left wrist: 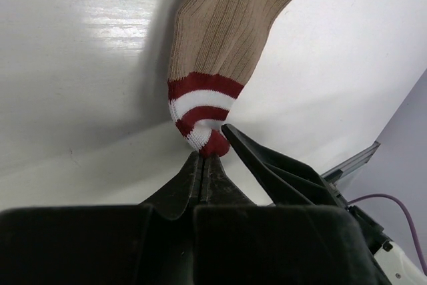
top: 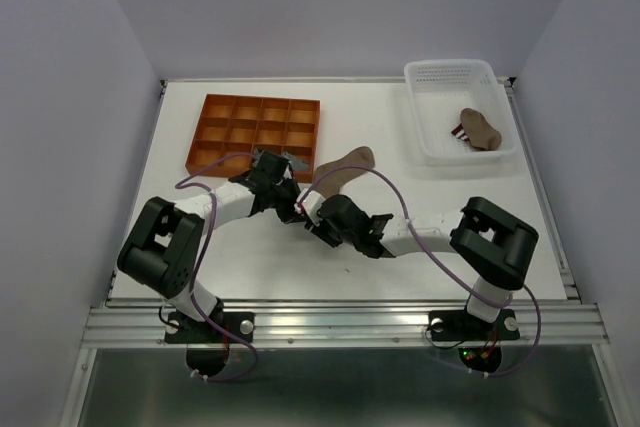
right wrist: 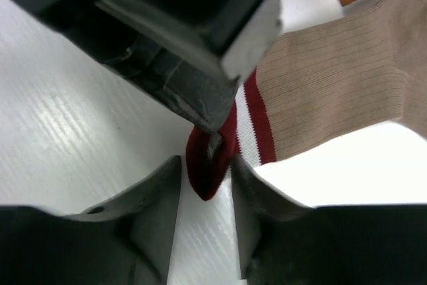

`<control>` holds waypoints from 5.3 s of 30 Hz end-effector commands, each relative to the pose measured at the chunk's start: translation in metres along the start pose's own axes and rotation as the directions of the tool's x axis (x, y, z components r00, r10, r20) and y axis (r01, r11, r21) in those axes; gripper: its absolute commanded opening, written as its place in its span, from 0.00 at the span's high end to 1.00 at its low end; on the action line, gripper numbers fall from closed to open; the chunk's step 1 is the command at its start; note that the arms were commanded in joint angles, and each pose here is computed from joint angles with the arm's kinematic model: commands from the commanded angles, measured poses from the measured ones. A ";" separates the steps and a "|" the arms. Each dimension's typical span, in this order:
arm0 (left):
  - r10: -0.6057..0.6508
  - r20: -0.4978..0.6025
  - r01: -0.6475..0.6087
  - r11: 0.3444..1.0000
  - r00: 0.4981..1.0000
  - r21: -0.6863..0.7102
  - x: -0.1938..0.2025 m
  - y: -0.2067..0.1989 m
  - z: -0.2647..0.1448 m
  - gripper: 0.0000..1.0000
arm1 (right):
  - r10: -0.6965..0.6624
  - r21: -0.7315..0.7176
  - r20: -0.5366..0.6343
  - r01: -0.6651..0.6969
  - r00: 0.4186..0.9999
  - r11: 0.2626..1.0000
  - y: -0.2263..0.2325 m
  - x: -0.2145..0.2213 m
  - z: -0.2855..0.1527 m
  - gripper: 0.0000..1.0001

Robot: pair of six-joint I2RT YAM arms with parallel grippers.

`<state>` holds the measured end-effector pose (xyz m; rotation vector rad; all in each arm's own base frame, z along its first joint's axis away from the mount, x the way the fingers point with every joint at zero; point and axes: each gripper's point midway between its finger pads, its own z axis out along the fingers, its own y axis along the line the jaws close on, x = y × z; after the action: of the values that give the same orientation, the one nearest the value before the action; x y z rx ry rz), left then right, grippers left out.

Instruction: Roll the socks

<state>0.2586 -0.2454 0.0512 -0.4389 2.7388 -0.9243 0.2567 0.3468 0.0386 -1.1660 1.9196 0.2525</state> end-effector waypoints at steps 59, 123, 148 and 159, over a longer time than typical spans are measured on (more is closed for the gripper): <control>0.105 0.149 -0.102 0.994 0.983 -0.024 -0.006 0.047 -0.031 0.46 | 0.558 -0.497 -0.541 -0.774 0.629 0.392 0.031 -0.026 0.019 0.99; 0.002 0.021 0.002 0.983 1.000 -0.184 -0.018 0.042 0.003 1.00 | 0.198 -0.363 -0.048 -0.202 0.979 0.910 0.022 -0.055 0.002 0.68; -0.004 0.010 0.006 0.982 1.000 -0.187 -0.018 0.039 0.004 1.00 | 0.183 -0.243 -0.072 -0.196 0.980 0.950 0.011 -0.041 0.023 0.71; 0.032 0.063 -0.022 0.988 0.998 -0.152 -0.026 0.024 -0.013 0.71 | 0.245 -0.256 -0.195 -0.290 0.950 0.922 0.026 -0.019 0.037 0.99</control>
<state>0.2670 -0.2083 0.0210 -0.4972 2.8257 -0.6568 0.2642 0.3832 0.0306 -1.1544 2.1912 0.5831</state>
